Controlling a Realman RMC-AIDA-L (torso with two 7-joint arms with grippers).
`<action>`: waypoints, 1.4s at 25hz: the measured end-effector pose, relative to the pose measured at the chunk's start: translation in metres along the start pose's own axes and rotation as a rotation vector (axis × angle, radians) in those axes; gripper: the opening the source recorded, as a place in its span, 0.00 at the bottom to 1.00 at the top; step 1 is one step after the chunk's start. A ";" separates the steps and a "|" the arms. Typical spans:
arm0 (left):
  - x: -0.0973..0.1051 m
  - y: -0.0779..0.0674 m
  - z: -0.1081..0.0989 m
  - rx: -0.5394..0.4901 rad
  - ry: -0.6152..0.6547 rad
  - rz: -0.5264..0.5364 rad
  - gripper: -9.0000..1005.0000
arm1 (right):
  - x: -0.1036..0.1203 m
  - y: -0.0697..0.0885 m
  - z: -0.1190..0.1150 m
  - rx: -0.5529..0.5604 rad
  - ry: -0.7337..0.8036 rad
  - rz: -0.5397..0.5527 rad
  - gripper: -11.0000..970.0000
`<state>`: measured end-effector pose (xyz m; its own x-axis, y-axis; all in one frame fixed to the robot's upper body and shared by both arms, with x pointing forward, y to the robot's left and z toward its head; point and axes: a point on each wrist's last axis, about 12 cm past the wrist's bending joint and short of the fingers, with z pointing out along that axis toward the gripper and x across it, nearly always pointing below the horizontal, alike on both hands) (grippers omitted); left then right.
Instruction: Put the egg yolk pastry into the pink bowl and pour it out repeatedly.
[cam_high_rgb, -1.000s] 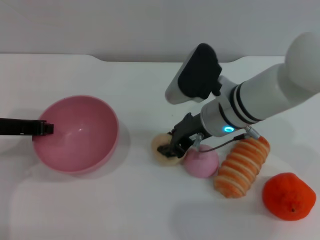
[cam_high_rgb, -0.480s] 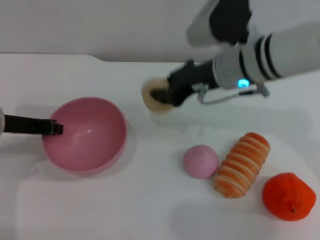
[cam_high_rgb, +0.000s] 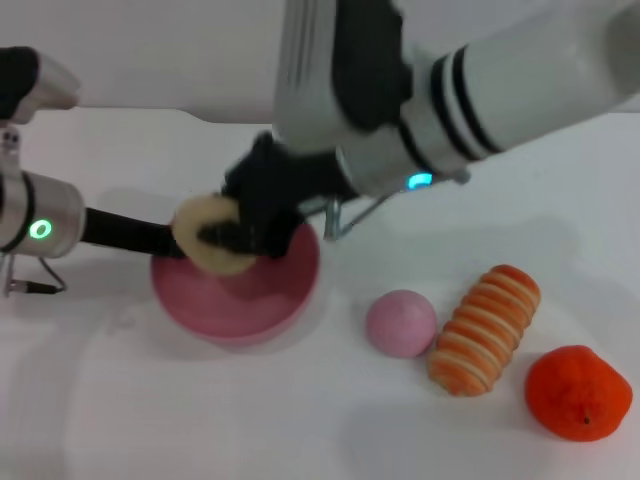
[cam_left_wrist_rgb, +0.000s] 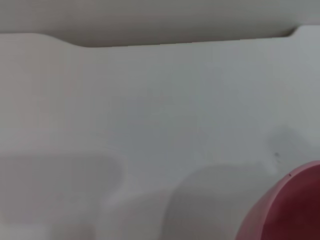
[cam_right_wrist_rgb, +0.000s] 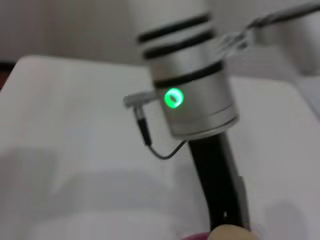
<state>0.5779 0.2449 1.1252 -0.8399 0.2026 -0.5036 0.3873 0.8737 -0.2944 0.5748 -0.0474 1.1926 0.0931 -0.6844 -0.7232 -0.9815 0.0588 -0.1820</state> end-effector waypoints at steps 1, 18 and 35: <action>0.000 0.000 0.000 0.000 0.000 0.000 0.01 | 0.002 0.001 0.002 -0.004 0.010 -0.001 0.27; -0.001 -0.003 0.000 0.017 -0.007 -0.010 0.01 | 0.014 -0.002 0.000 0.034 0.003 0.046 0.52; -0.009 -0.008 0.000 0.040 -0.044 -0.007 0.01 | 0.023 -0.013 -0.001 0.133 0.013 0.043 0.60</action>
<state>0.5825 0.2359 1.1321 -0.8253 0.1764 -0.5364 0.3972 0.8566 -0.3294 0.5895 -0.0647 1.1786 0.0486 -0.6884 -0.7237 -0.9538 0.1832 -0.2383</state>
